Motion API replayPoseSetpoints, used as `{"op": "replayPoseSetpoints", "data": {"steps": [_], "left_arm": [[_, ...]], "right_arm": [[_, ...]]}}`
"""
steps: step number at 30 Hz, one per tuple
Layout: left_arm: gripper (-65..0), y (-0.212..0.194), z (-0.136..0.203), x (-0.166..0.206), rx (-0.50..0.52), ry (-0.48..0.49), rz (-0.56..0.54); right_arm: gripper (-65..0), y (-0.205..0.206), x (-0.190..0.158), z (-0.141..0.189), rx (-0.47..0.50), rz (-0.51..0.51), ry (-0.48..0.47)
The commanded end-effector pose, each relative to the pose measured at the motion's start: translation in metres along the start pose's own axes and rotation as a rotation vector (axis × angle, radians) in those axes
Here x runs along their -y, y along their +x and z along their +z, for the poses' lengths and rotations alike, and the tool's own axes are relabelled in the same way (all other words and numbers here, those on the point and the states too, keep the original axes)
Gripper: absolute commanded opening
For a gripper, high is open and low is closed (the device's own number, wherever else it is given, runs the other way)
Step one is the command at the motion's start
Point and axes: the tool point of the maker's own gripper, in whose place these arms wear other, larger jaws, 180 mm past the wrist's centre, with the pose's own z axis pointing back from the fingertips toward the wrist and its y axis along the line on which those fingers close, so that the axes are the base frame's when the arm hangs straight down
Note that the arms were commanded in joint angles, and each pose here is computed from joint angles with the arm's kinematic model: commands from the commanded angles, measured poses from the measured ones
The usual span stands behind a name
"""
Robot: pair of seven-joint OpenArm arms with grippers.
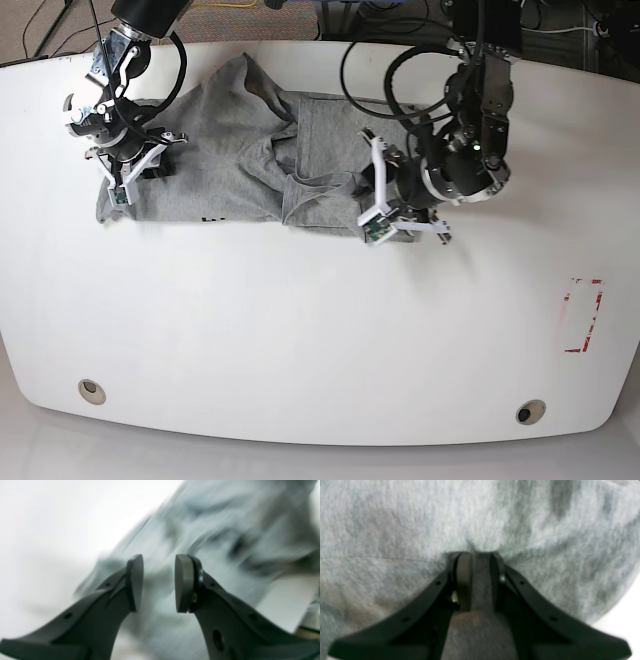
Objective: Layout the t-shirt on the table in an organized manner, then fold the t-shirt properly
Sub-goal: 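Fold the held end over onto the strip middle with the left gripper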
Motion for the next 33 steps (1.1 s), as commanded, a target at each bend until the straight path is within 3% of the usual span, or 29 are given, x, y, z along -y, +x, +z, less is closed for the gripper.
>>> {"op": "replayPoseSetpoints", "data": {"steps": [1, 14, 20, 33], "left_arm": [[-45.3, -0.003, 0.005, -0.004, 0.014, 0.007, 0.0], [-45.3, -0.04, -0.01, -0.007, -0.068, -0.028, 0.055], [-45.3, -0.017, -0.02, -0.007, -0.027, -0.045, 0.051], [-45.3, 0.007, -0.054, 0.002, -0.046, -0.132, 0.013]], "right_arm": [[-52.8, -0.027, 0.005, 0.001, -0.127, 0.016, -0.028], [-52.8, -0.027, 0.004, 0.001, -0.127, 0.014, -0.026], [-52.8, -0.028, 0.004, 0.001, -0.128, 0.014, -0.026], [-52.8, -0.029, 0.005, 0.001, -0.13, 0.012, -0.027]]}}
